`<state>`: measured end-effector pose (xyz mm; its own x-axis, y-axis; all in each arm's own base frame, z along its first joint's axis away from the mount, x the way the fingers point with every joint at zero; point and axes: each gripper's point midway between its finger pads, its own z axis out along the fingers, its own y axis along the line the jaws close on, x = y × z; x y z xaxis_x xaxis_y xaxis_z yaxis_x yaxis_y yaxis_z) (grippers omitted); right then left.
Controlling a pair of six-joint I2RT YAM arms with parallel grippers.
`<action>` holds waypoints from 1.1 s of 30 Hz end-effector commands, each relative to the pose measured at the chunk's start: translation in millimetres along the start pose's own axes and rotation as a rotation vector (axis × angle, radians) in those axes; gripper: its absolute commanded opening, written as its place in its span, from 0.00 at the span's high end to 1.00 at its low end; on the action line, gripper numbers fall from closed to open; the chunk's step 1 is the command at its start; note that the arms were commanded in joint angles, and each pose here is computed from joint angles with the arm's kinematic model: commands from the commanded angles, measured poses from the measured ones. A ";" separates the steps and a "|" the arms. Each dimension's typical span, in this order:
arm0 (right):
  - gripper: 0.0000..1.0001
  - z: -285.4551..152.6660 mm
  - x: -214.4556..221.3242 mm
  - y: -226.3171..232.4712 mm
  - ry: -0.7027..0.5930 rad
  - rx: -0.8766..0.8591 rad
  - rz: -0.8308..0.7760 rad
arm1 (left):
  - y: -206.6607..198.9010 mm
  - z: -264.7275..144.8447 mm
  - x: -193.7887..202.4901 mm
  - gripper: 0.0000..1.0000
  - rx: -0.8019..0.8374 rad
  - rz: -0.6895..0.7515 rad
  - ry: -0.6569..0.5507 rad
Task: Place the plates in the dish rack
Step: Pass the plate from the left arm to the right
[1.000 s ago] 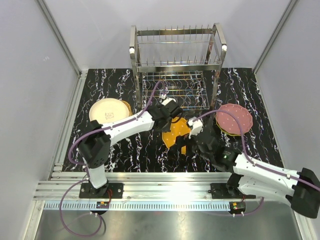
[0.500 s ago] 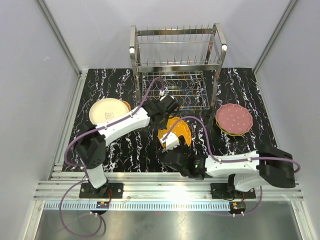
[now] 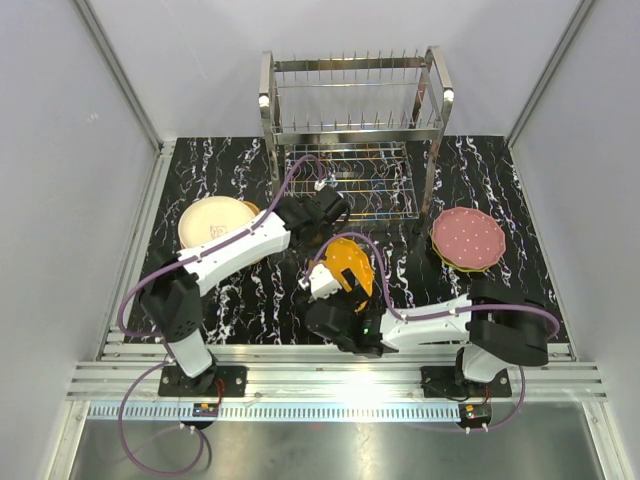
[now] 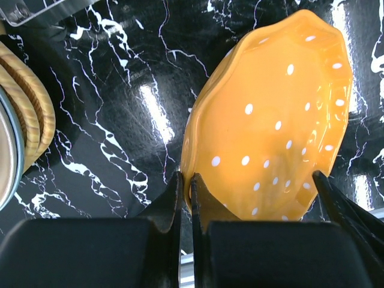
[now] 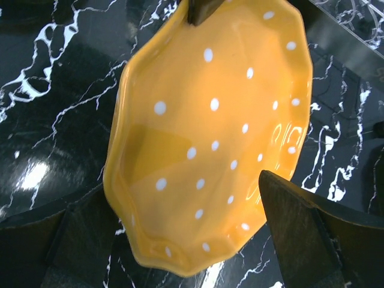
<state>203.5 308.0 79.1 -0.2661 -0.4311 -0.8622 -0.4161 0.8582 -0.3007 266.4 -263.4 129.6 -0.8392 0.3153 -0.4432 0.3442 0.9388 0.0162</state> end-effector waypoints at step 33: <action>1.00 -33.9 -46.3 5.8 -0.110 -0.024 0.066 | 11.2 -30.6 -26.5 0.73 0.030 -0.029 -0.125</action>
<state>187.8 321.3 105.7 -0.1822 -0.4823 -0.8568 -0.4390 0.8197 -0.3680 271.1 -257.0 140.3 -0.8291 0.2965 -0.4740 0.3303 0.9438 0.0127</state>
